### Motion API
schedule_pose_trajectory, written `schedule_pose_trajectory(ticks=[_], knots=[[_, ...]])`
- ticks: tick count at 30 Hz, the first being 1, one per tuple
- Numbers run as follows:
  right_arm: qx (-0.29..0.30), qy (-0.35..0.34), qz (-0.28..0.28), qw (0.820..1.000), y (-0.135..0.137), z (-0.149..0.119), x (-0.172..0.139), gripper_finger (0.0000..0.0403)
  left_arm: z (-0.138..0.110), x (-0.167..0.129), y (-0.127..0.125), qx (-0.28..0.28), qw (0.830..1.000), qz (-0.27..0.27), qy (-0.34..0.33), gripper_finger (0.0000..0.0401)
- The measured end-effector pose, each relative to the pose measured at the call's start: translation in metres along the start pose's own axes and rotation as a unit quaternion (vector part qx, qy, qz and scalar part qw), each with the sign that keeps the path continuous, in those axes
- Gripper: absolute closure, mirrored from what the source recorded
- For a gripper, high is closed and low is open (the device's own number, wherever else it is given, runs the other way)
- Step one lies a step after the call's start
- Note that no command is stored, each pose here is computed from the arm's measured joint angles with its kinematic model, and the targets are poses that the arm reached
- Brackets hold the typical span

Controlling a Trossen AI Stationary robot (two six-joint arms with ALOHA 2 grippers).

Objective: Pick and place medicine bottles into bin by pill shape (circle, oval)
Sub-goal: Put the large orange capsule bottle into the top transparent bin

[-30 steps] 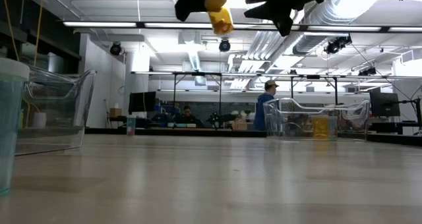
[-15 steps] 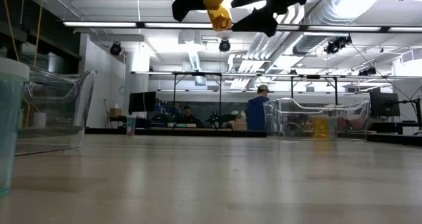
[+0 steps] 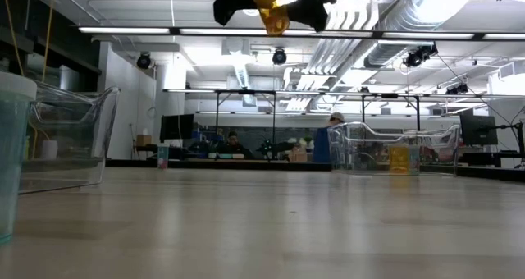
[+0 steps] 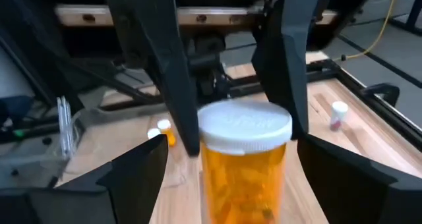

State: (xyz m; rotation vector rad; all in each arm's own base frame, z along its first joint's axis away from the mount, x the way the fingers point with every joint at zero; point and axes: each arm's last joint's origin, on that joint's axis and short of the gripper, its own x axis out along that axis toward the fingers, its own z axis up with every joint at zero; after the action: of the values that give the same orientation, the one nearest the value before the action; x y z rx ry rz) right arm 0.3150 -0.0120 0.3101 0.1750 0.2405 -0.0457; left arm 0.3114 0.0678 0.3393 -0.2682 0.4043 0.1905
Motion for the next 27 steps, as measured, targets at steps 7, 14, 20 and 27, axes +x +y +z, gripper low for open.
schedule_pose_trajectory(ticks=[7, 14, 20, 27], knots=[[0.006, 0.001, 0.006, 1.0, 0.0003, -0.0001, 0.0, 0.0073, 0.003, -0.0001, -0.0005, 0.002, 1.0, -0.006, -0.015, 0.0204], [0.006, 0.002, 0.006, 1.0, 0.0003, -0.0003, 0.0, 0.0093, 0.0028, -0.0001, -0.0009, 0.002, 1.0, -0.013, -0.013, 0.0204], [0.007, 0.003, 0.005, 1.0, 0.0003, -0.0005, -0.0001, 0.0146, 0.0028, -0.0001, -0.0009, 0.006, 1.0, -0.013, -0.013, 0.0204], [0.007, 0.004, 0.005, 1.0, 0.0001, -0.0005, -0.0001, 0.0187, 0.003, 0.0, -0.0009, 0.007, 1.0, -0.014, -0.014, 0.0204]])
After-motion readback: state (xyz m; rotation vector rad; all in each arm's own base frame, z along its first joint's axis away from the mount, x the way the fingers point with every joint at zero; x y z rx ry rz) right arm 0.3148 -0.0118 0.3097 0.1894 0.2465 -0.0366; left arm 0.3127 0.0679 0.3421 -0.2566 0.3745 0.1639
